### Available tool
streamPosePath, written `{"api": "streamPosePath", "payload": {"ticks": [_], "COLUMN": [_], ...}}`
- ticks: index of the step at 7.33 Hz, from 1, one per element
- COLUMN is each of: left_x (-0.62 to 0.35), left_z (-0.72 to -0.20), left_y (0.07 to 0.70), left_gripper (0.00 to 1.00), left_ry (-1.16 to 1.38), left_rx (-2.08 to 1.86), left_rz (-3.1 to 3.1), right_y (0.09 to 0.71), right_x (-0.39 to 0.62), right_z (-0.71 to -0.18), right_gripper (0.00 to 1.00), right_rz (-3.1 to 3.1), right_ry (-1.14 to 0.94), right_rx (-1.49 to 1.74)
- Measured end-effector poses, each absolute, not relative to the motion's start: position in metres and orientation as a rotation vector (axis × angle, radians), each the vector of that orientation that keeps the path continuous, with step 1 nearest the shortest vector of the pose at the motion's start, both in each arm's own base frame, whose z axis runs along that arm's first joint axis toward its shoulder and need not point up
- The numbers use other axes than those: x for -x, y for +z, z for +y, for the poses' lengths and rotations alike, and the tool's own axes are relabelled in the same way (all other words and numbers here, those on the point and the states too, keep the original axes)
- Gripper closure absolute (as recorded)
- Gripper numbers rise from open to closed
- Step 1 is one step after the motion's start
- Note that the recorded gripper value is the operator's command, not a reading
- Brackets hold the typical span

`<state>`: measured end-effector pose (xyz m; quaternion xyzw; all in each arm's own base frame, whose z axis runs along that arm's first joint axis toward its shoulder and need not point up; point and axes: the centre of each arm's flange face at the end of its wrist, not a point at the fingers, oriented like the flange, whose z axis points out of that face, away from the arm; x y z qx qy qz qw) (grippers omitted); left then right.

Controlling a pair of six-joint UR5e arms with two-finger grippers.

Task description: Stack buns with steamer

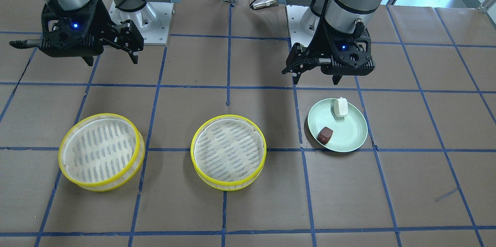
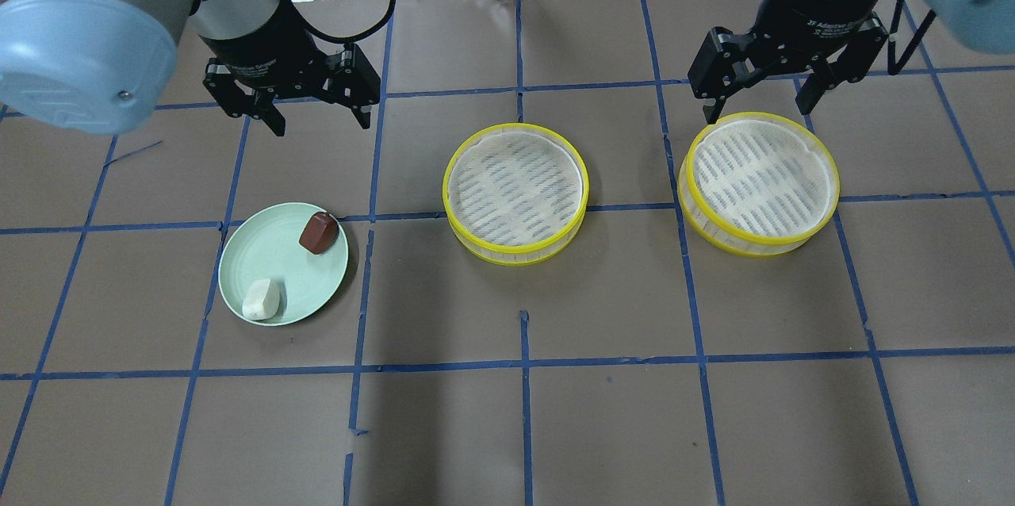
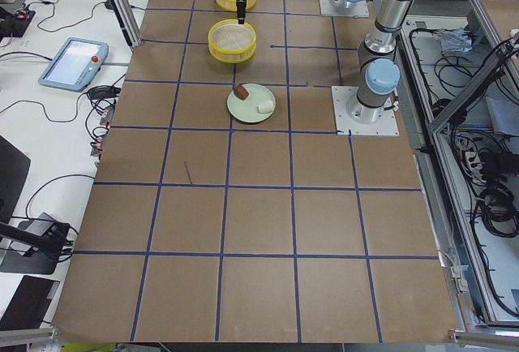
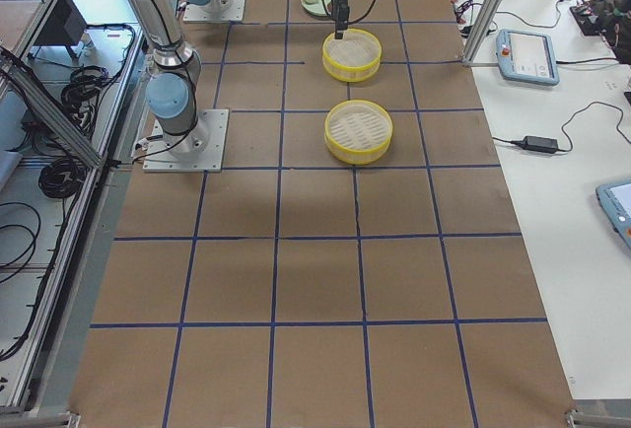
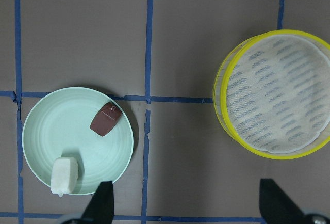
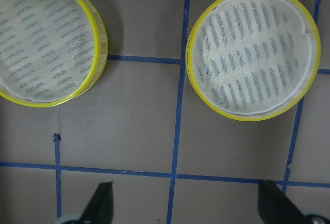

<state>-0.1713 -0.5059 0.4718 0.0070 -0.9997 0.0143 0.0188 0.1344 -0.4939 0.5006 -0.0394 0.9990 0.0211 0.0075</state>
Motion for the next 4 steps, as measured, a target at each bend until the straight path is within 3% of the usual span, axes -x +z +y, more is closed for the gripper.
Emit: {"api": "streamPosePath", "payload": {"ticks": [4], "left_x": [0.135], "left_z": [-0.504], "left_y": [0.453], "left_gripper": [0.0], "left_ry": [-0.035], "left_rx": [0.091], "left_rz": [-3.115], "right_y": [0.499], "right_x": [-0.13], "right_z": [-0.495], "right_gripper": [0.0], "right_rz": [3.117], "right_ry": [0.071], "right_rx": [0.104]}}
